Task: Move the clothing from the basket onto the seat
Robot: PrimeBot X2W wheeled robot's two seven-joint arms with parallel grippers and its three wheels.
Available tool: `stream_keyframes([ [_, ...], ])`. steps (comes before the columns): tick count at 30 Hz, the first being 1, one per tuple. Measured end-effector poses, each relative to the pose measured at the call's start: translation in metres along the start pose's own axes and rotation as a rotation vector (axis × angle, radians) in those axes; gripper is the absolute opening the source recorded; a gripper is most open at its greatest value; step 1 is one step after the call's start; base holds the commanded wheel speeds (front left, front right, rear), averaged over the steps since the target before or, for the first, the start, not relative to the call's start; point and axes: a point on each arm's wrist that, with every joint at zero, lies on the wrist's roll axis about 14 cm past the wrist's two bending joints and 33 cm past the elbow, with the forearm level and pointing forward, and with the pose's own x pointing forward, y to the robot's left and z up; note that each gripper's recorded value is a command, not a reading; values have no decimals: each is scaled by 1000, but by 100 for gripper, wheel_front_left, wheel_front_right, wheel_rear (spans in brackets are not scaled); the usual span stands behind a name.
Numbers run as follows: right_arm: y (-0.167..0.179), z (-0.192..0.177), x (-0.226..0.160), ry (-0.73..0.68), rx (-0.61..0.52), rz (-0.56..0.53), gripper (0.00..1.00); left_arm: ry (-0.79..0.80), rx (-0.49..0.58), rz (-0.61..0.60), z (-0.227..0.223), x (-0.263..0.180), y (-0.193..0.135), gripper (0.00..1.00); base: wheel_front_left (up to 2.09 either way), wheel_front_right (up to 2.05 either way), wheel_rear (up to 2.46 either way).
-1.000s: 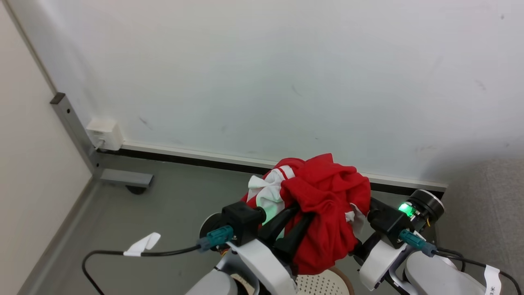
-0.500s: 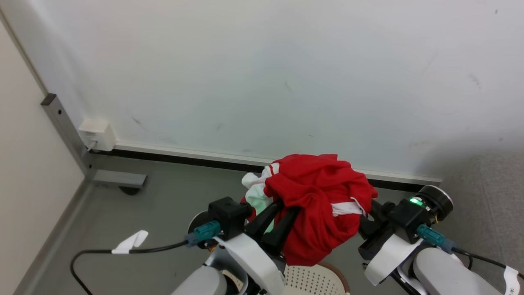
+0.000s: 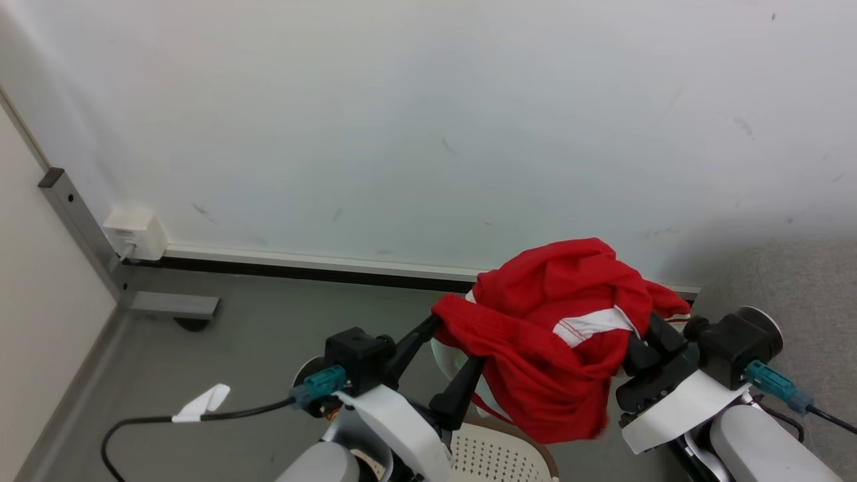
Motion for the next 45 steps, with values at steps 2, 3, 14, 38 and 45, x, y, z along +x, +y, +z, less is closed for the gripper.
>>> stream_keyframes([
  [2, -3, 3, -2, -9, 2, -10, 0, 1, -2, 1, 0, 0, 0, 100, 0, 0, 0],
  [3, -5, 6, -2, -18, 2, -16, 0, 3, -2, 1, -1, 0, 0, 100, 0, 0, 0],
  [14, -51, 39, -26, -94, -48, -143, 0, 25, -7, -17, -11, 2, -7, 100, 0, 0, 0],
  [38, -133, 84, -157, -117, -215, -519, 0, 73, -23, -359, -44, 54, -107, 100, 0, 0, 0],
  [45, -145, 90, -199, -98, -245, -630, 0, 93, -30, -464, -58, 68, -139, 100, 0, 0, 0],
])
